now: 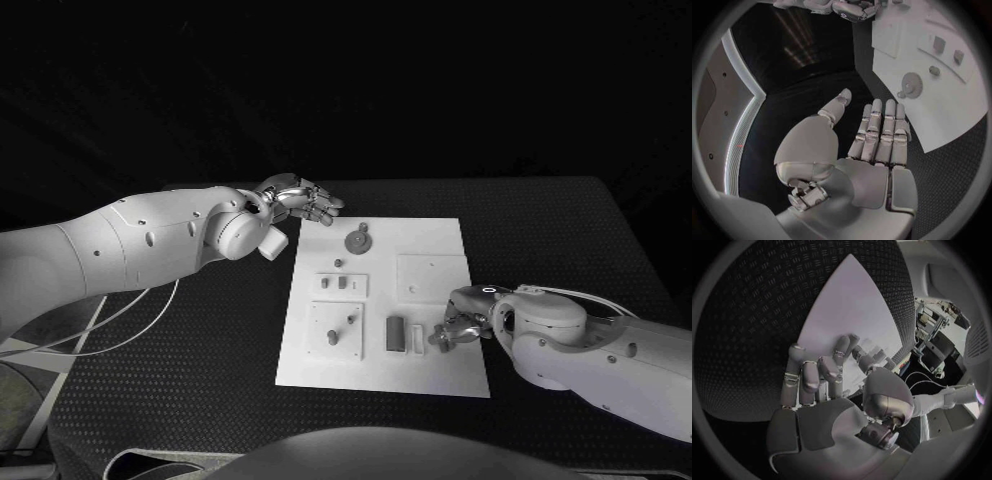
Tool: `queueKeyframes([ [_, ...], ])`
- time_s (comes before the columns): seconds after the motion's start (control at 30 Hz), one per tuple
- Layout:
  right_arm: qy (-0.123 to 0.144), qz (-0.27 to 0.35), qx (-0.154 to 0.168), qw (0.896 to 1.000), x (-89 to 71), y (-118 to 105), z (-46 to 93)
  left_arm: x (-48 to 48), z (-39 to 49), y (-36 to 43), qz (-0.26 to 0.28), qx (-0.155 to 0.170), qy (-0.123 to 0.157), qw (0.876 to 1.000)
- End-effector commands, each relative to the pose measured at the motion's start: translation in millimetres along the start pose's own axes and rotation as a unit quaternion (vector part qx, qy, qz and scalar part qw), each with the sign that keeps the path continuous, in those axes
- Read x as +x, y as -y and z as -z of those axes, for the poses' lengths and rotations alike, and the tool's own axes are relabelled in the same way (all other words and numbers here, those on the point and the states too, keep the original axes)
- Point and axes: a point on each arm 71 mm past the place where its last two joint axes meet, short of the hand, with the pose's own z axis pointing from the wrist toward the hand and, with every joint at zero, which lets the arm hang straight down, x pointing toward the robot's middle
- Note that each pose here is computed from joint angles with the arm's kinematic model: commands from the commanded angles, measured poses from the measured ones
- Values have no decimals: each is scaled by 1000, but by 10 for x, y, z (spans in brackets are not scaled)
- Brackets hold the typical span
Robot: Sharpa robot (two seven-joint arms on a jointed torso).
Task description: Assemble the parts on the task board
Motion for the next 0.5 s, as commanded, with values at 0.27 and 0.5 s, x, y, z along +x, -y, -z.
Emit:
queueKeyframes([
  [0.27,-97,74,60,991,365,159,-8,31,-5,19,-1,4,-9,1000],
  [0.5,-117,31,54,991,430,159,3,25,-2,17,-3,3,-8,1000],
])
